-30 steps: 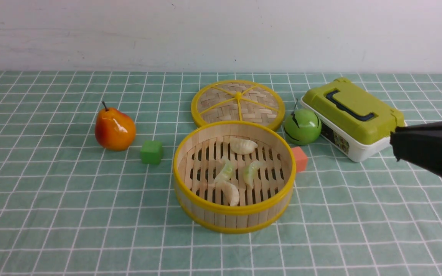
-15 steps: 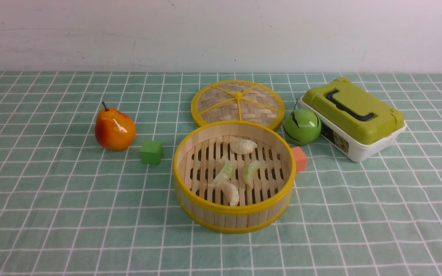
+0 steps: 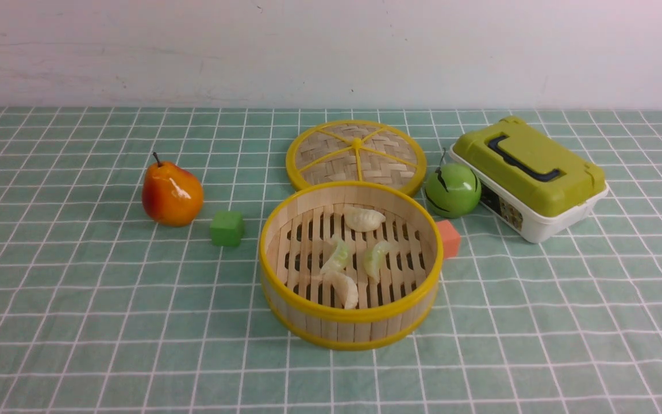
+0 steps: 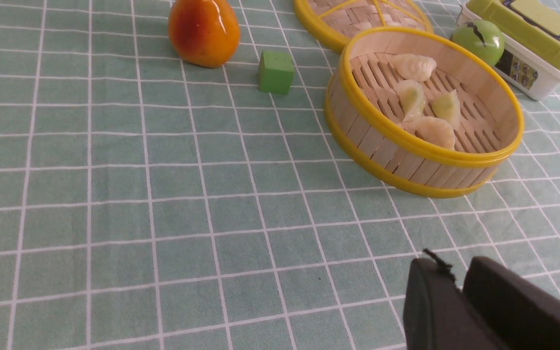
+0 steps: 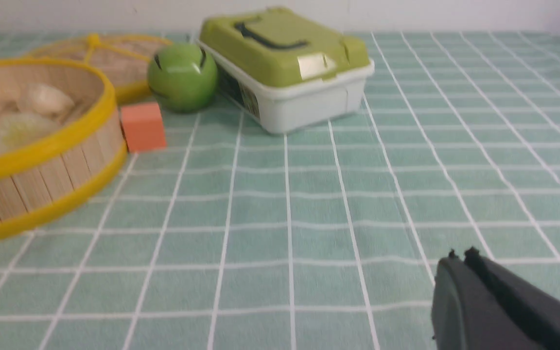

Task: Put the dumplings into the steamer on the table with the blue tablecloth.

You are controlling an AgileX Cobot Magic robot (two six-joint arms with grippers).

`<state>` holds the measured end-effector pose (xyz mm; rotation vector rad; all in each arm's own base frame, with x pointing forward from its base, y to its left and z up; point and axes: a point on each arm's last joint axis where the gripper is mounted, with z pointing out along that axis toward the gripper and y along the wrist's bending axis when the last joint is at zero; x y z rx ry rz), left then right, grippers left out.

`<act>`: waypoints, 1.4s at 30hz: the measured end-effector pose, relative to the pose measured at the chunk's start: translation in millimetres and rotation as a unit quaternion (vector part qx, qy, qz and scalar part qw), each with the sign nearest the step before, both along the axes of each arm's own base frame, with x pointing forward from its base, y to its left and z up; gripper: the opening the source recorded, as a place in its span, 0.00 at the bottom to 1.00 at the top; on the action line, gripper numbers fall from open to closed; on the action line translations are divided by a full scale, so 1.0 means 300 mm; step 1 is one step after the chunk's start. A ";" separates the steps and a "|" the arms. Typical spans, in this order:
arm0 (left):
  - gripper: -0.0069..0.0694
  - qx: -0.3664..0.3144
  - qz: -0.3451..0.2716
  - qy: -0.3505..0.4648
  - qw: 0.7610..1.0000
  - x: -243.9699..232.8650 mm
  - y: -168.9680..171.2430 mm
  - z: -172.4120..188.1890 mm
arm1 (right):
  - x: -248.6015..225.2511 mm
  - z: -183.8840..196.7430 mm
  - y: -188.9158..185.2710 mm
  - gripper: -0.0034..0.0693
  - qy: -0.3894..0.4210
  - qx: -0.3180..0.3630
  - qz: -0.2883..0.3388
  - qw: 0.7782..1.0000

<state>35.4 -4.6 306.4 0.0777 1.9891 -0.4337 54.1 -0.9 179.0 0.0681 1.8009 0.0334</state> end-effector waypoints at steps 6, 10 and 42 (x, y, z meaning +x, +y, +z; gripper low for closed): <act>0.22 0.000 0.000 0.000 1.000 0.000 0.000 0.000 | -0.004 -0.018 -0.001 0.03 0.026 0.003 -0.003 1.000; 0.23 0.000 0.000 0.000 1.000 0.000 0.000 0.000 | -0.005 -0.017 -0.001 0.03 0.031 0.004 -0.003 1.000; 0.26 0.010 0.002 0.011 1.000 0.007 -0.002 -0.027 | -0.006 -0.018 -0.001 0.07 0.033 0.005 -0.003 0.999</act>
